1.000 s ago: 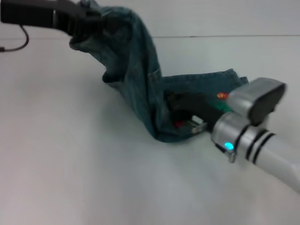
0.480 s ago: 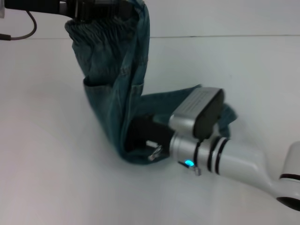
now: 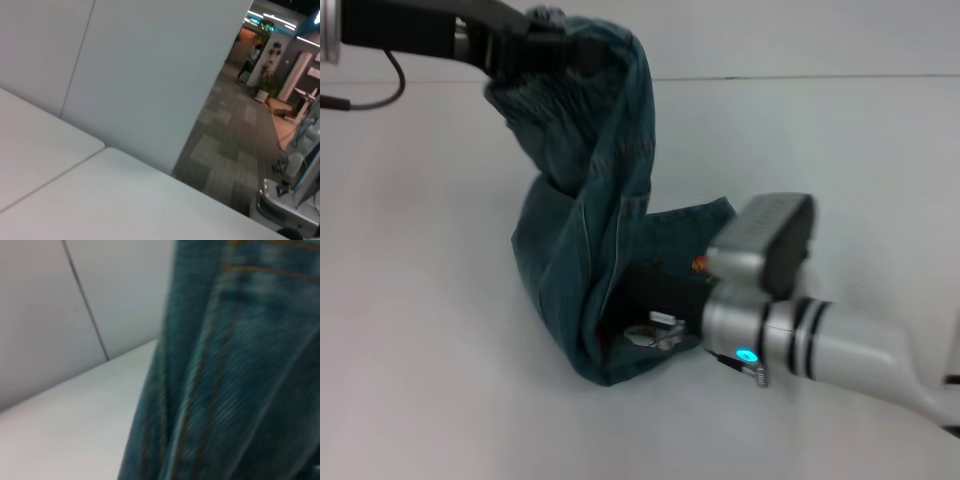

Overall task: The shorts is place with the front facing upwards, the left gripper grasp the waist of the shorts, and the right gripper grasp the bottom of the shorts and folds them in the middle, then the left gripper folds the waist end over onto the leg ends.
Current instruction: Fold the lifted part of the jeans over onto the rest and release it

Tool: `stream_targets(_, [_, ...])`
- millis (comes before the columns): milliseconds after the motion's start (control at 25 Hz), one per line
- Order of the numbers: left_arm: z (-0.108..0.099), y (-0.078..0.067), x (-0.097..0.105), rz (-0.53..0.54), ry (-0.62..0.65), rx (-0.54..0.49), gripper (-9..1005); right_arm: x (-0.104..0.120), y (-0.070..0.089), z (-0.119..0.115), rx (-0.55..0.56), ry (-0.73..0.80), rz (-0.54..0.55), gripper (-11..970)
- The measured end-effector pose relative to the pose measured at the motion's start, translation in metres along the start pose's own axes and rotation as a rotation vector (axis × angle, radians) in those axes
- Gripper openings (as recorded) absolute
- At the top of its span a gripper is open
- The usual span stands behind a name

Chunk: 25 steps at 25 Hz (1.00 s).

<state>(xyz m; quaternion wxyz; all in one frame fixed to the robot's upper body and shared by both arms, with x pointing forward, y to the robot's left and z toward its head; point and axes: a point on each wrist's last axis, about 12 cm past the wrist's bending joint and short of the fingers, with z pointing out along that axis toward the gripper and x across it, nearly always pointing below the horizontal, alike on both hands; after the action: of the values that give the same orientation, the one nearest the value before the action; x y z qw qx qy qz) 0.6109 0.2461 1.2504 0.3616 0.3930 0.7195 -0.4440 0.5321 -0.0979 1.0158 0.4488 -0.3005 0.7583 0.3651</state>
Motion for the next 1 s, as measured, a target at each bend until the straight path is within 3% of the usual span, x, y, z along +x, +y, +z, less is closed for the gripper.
stream_targets(160, [0.006, -0.002, 0.003, 0.002, 0.036, 0.018, 115, 0.005, -0.018, -0.029, 0.011, -0.118, 0.113, -1])
stream_targets(440, [0.03, -0.002, 0.012, -0.012, 0.103, 0.061, 134, 0.004, -0.055, -0.08, 0.161, -0.347, 0.223, -2])
stream_targets(800, [0.086, -0.005, 0.018, 0.023, 0.161, 0.03, 159, 0.0, -0.075, -0.135, 0.356, -0.727, 0.329, -1])
stream_targets(1000, [0.121, -0.008, 0.029, 0.036, 0.224, 0.012, 173, 0.002, -0.078, -0.147, 0.394, -0.791, 0.356, 1])
